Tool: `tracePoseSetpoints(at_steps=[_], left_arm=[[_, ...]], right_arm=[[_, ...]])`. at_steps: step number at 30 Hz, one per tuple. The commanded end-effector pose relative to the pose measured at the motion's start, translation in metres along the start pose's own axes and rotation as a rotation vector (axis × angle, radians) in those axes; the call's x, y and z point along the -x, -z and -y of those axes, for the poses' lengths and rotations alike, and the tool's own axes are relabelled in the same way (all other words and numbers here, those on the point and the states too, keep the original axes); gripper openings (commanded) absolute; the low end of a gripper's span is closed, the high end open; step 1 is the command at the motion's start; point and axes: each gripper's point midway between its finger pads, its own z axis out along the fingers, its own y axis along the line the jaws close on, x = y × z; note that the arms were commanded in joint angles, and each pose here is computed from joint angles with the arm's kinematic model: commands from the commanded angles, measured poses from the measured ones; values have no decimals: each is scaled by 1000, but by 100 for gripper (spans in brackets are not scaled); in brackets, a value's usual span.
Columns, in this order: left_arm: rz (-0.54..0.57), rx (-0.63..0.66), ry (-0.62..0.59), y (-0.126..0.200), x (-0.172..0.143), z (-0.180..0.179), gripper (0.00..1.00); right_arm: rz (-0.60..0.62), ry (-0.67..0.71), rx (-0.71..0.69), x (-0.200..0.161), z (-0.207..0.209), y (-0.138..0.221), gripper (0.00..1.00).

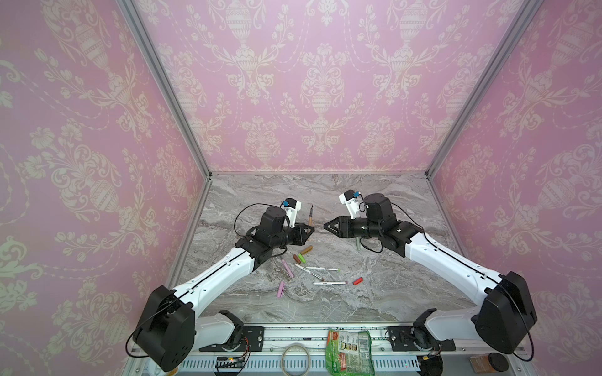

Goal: Insert pens into pen caps
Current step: Pass a pen, then pick up the pen cap from the center of the table.

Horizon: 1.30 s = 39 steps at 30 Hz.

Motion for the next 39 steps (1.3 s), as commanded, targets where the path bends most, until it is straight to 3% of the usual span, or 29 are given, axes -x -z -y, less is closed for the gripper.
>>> tracePoseSetpoints(at_steps=[1, 5, 7, 13, 18, 28, 39], left_arm=[[37, 182, -51, 25, -1, -36, 0], [133, 245, -21, 57, 11, -50, 0], [156, 295, -1, 71, 2, -66, 0], [247, 475, -28, 120, -4, -92, 0], [307, 527, -51, 145, -7, -96, 0], [324, 505, -68, 151, -10, -92, 0], [322, 465, -52, 147, -12, -87, 0]], right_arm=[[-88, 122, -62, -14, 0, -4, 47], [-255, 318, -116, -32, -1, -17, 50], [-326, 410, -160, -36, 6, -24, 50], [-517, 601, -249, -47, 35, -57, 48], [-640, 762, -305, -62, 56, -89, 46], [-785, 885, -342, -92, 75, -142, 46], [-811, 929, -402, -92, 91, -159, 47]])
